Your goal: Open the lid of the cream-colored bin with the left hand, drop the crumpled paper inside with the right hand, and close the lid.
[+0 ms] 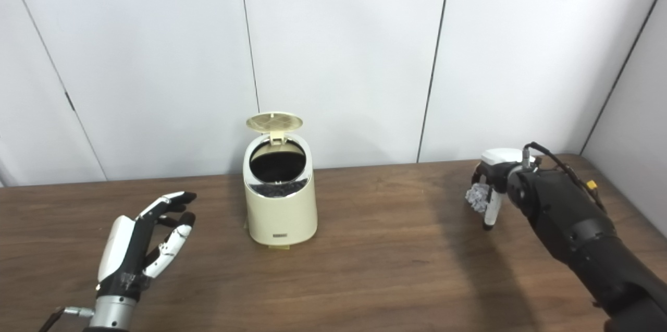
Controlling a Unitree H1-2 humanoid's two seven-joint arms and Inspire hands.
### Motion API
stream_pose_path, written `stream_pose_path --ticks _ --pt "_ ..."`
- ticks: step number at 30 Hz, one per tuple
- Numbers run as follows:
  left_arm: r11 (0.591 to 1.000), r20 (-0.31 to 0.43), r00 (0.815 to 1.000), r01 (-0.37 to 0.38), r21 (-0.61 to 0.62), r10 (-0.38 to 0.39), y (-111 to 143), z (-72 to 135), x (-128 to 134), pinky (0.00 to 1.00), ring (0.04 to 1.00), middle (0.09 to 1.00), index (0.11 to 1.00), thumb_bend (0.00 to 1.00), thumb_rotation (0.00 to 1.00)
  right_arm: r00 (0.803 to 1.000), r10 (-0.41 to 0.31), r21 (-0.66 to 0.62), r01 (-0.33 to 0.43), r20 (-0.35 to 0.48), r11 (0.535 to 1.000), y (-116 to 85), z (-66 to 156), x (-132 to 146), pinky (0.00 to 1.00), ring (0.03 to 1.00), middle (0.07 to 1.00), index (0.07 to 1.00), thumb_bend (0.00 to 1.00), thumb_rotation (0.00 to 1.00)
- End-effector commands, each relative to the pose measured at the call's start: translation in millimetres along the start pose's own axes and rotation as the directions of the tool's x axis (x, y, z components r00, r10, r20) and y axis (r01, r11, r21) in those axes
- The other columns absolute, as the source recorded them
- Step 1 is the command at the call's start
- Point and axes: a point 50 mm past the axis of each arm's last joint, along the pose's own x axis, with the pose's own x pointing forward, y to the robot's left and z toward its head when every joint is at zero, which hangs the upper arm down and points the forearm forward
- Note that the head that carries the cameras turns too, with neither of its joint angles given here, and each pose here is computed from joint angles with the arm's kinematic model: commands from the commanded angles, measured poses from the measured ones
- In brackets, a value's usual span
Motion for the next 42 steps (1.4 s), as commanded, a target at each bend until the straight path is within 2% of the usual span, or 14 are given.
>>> stream_pose_path --ticks 1,4,6,11,12,14,16,21,23,25,26,32,37,42 --pt "0.999 0.076 0.996 -0.049 0.008 0.048 11.9 11.1 12.7 0.62 0.732 0.761 0.774 0.49 0.86 0.996 -0.091 0.001 0.091 0.020 0.996 -34.7 -2.7 -6.7 0.88 0.723 0.682 0.753 0.84 0.10" --pt "0.999 0.076 0.996 -0.049 0.014 0.048 11.5 11.7 12.7 0.62 0.733 0.760 0.774 0.49 0.86 0.995 -0.096 -0.007 0.096 0.028 0.995 -35.4 -2.8 -5.1 0.64 0.593 0.605 0.733 0.85 0.10" --pt "0.999 0.077 0.996 -0.049 0.014 0.048 11.1 11.8 12.7 0.62 0.732 0.759 0.773 0.49 0.86 0.993 -0.109 -0.001 0.109 0.035 0.994 -35.3 -2.4 -4.6 0.65 0.622 0.641 0.714 0.87 0.10" --pt "0.999 0.067 0.997 -0.045 0.010 0.044 10.5 12.4 12.7 0.62 0.733 0.763 0.774 0.49 0.85 0.992 -0.119 0.015 0.119 0.048 0.993 -35.5 -1.6 -3.3 0.42 0.479 0.546 0.709 0.87 0.10" --pt "0.999 0.066 0.997 -0.044 0.010 0.043 10.5 12.7 12.8 0.62 0.734 0.766 0.774 0.49 0.84 0.991 -0.125 0.018 0.124 0.052 0.992 -36.5 -0.1 -4.7 0.42 0.487 0.560 0.710 0.87 0.10" --pt "0.999 0.064 0.997 -0.044 0.012 0.044 10.2 13.2 12.8 0.62 0.734 0.766 0.774 0.48 0.84 0.989 -0.134 0.026 0.132 0.060 0.991 -37.6 1.5 -6.3 0.61 0.620 0.648 0.703 0.88 0.09" --pt "0.999 0.064 0.997 -0.045 0.013 0.045 9.9 13.4 12.8 0.62 0.735 0.767 0.774 0.48 0.83 0.989 -0.132 0.030 0.131 0.060 0.991 -37.7 1.2 -5.6 0.69 0.658 0.666 0.703 0.87 0.09" --pt "0.999 0.062 0.997 -0.041 0.015 0.040 9.9 13.9 12.7 0.62 0.736 0.768 0.774 0.48 0.83 0.989 -0.137 0.052 0.134 0.062 0.990 -35.3 -0.7 -4.2 0.44 0.501 0.561 0.698 0.86 0.05" --pt "0.999 0.062 0.997 -0.041 0.015 0.040 10.0 13.7 12.6 0.62 0.733 0.765 0.773 0.48 0.83 0.990 -0.136 0.036 0.134 0.048 0.990 -34.6 -0.1 -3.9 0.36 0.439 0.504 0.673 0.65 0.01" --pt "0.999 0.062 0.997 -0.041 0.013 0.040 10.1 13.8 12.4 0.62 0.736 0.768 0.774 0.48 0.83 0.989 -0.148 0.043 0.147 0.016 0.988 -32.5 0.8 -1.8 0.33 0.421 0.488 0.638 0.59 0.00" --pt "0.999 0.062 0.997 -0.041 0.011 0.041 10.2 13.9 12.3 0.62 0.737 0.768 0.774 0.47 0.83 0.988 -0.157 0.044 0.157 0.004 0.987 -31.3 1.0 -0.8 0.28 0.382 0.485 0.537 0.55 0.00" --pt "0.999 0.063 0.997 -0.042 0.013 0.041 10.5 13.0 12.6 0.62 0.730 0.763 0.770 0.48 0.84 0.980 -0.199 -0.019 0.199 -0.029 0.980 -27.6 6.1 2.5 0.29 0.401 0.430 0.501 0.53 0.00" --pt "0.999 0.067 0.997 -0.044 0.014 0.043 10.6 13.5 12.5 0.62 0.731 0.763 0.768 0.48 0.84 0.979 -0.203 -0.022 0.202 -0.037 0.979 -28.7 6.9 0.9 0.34 0.470 0.503 0.484 0.53 0.00" --pt "0.999 0.068 0.997 -0.043 0.013 0.042 10.5 13.3 12.5 0.62 0.731 0.763 0.768 0.48 0.84 0.980 -0.195 -0.024 0.195 -0.034 0.981 -29.8 7.4 -0.1 0.29 0.406 0.441 0.496 0.53 0.00"
